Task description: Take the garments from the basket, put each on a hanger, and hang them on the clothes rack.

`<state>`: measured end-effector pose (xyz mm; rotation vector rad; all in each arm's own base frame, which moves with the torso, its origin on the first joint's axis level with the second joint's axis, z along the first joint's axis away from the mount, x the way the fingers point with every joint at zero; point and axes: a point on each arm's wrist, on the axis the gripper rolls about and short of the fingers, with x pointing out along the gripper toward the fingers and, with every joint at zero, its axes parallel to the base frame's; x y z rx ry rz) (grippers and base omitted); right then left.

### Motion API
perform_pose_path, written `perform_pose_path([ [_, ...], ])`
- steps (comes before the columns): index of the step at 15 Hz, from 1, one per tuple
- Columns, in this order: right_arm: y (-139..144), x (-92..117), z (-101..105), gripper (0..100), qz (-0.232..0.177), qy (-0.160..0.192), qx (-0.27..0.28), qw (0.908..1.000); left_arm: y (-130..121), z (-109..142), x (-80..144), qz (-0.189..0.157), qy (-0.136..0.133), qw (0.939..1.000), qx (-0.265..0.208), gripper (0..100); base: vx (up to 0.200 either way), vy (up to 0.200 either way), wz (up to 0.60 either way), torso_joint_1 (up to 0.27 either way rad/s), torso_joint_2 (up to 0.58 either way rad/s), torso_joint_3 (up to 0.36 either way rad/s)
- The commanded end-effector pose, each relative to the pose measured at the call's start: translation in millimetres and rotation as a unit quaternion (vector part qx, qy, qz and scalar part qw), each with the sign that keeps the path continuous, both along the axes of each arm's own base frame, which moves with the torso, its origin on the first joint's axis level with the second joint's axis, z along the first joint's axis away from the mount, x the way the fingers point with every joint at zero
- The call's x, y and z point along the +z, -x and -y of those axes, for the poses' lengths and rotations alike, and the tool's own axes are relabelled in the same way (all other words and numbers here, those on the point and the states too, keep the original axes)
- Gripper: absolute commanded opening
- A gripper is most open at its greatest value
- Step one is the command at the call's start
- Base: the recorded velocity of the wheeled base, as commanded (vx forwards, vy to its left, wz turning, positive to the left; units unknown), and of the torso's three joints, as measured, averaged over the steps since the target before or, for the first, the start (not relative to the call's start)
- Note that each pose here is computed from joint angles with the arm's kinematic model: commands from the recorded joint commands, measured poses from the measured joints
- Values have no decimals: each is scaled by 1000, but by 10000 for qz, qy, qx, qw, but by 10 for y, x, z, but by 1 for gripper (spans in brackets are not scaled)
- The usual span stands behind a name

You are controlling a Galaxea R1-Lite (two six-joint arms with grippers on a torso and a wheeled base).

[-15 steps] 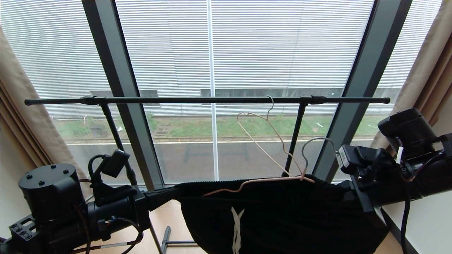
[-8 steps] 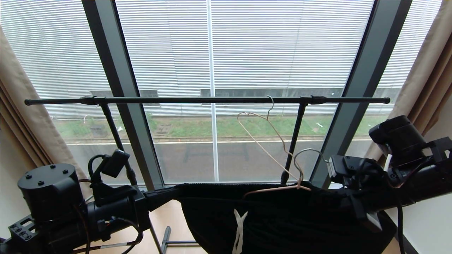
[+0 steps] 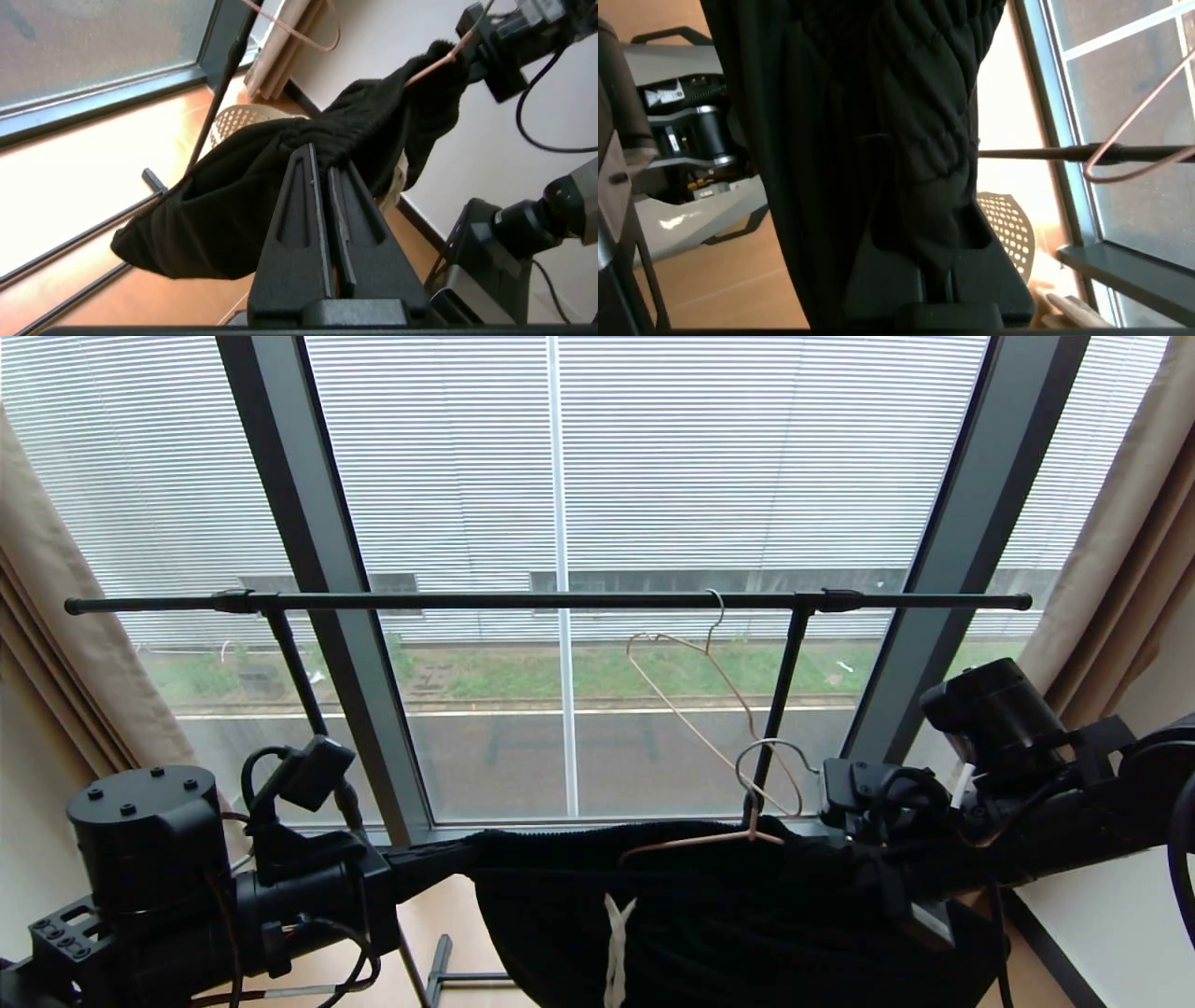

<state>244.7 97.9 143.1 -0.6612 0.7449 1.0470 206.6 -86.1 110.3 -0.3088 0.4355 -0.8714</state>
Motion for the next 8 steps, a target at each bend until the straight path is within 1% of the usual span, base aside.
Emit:
perform_pose_path([
  [1,-6,-55,-42,0,-80,-33,4,10000,39,64,237,83,-270,9995,133,0,0,0,0,0,0,0],
  [3,-20,-75,-60,0,73,-103,10,9999,104,173,452,-88,-795,9959,420,0,0,0,0,0,0,0],
  [4,-37,-63,-76,0,121,-202,-95,9997,167,222,528,-144,-964,9944,414,0,0,0,0,0,0,0],
  [5,-36,-56,-111,0,72,-312,-218,9992,190,257,602,-59,-1084,9934,384,0,0,0,0,0,0,0],
  [6,-6,-60,-166,0,-3,-403,-286,9988,196,284,664,95,-1281,9910,384,0,0,0,0,0,0,0],
  [7,13,-70,-194,0,-45,-508,-388,9979,236,353,702,126,-1473,9885,305,0,0,0,0,0,0,0],
  [8,29,-93,-204,0,-81,-536,-416,9977,262,395,709,107,-1544,9876,266,0,0,0,0,0,0,0],
])
